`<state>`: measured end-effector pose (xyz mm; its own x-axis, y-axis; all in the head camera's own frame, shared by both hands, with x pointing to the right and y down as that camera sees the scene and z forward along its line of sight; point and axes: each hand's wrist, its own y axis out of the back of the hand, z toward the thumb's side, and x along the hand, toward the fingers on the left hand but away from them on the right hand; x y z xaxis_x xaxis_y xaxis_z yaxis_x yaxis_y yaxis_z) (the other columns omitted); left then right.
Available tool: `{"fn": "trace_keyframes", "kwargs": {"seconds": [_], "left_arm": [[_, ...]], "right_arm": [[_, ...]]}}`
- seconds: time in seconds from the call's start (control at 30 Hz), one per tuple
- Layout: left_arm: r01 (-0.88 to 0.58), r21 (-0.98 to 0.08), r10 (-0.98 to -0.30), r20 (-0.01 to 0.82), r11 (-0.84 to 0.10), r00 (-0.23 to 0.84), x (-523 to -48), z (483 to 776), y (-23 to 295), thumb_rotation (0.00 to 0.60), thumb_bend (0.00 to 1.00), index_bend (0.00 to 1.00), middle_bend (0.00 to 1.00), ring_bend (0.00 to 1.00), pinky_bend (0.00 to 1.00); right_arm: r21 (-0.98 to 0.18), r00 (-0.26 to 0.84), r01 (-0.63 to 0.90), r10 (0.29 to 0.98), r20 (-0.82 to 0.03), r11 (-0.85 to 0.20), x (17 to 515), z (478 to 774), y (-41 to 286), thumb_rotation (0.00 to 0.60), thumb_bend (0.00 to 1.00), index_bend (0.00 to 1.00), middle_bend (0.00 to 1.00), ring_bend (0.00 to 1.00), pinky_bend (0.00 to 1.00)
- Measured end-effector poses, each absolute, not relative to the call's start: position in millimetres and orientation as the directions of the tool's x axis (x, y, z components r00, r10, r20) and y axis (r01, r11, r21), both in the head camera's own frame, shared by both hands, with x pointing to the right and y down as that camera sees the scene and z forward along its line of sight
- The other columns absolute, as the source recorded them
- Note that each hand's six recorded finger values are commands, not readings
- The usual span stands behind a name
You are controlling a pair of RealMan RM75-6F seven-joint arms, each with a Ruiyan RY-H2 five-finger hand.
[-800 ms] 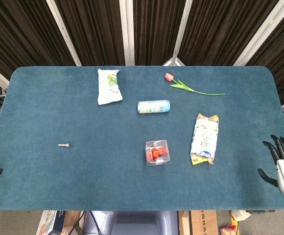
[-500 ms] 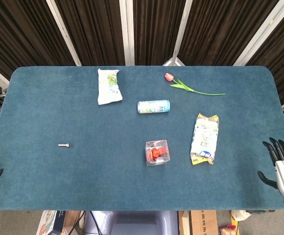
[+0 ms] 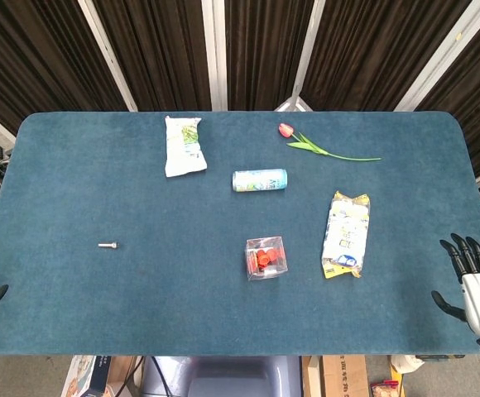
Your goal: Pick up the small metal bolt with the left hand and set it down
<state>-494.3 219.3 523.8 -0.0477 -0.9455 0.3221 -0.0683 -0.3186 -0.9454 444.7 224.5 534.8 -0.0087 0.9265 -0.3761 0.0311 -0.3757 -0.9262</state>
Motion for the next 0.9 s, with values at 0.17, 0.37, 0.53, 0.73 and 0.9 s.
{"fn": "trace_keyframes", "kwargs": {"seconds": [0.17, 0.37, 0.53, 0.73, 0.9], "left_arm": [[-0.089, -0.939, -0.942, 0.335, -0.332, -0.02, -492, 527, 218, 0.6, 0.27, 0.06, 0.0, 0.0, 0.03], [-0.069, -0.94, -0.941, 0.336, -0.334, -0.029, -499, 532, 209, 0.6, 0.27, 0.09, 0.02, 0.0, 0.03], [-0.041, -0.934, -0.935, 0.355, -0.355, -0.006, -498, 539, 195, 0.6, 0.28, 0.16, 0.06, 0.0, 0.06], [-0.009, -0.893, -0.893, 0.45, -0.45, 0.005, -503, 561, 171, 0.6, 0.3, 0.21, 0.06, 0.0, 0.06], [-0.02, -0.812, -0.813, 0.583, -0.583, 0.007, -507, 592, 150, 0.6, 0.32, 0.25, 0.06, 0.0, 0.06]], "right_arm": [[-0.923, -0.032, 0.037, 0.923, -0.384, -0.383, 449, 536, 224, 0.6, 0.23, 0.14, 0.1, 0.08, 0.0], [-0.923, -0.038, 0.036, 0.923, -0.384, -0.383, 449, 537, 223, 0.6, 0.23, 0.14, 0.1, 0.08, 0.0], [-0.921, -0.042, 0.031, 0.921, -0.388, -0.387, 448, 540, 223, 0.6, 0.23, 0.14, 0.1, 0.08, 0.0], [-0.918, -0.042, 0.022, 0.917, -0.397, -0.396, 445, 545, 223, 0.6, 0.23, 0.14, 0.1, 0.08, 0.0], [-0.914, -0.038, 0.005, 0.913, -0.406, -0.406, 441, 549, 224, 0.6, 0.23, 0.14, 0.1, 0.08, 0.0]]}}
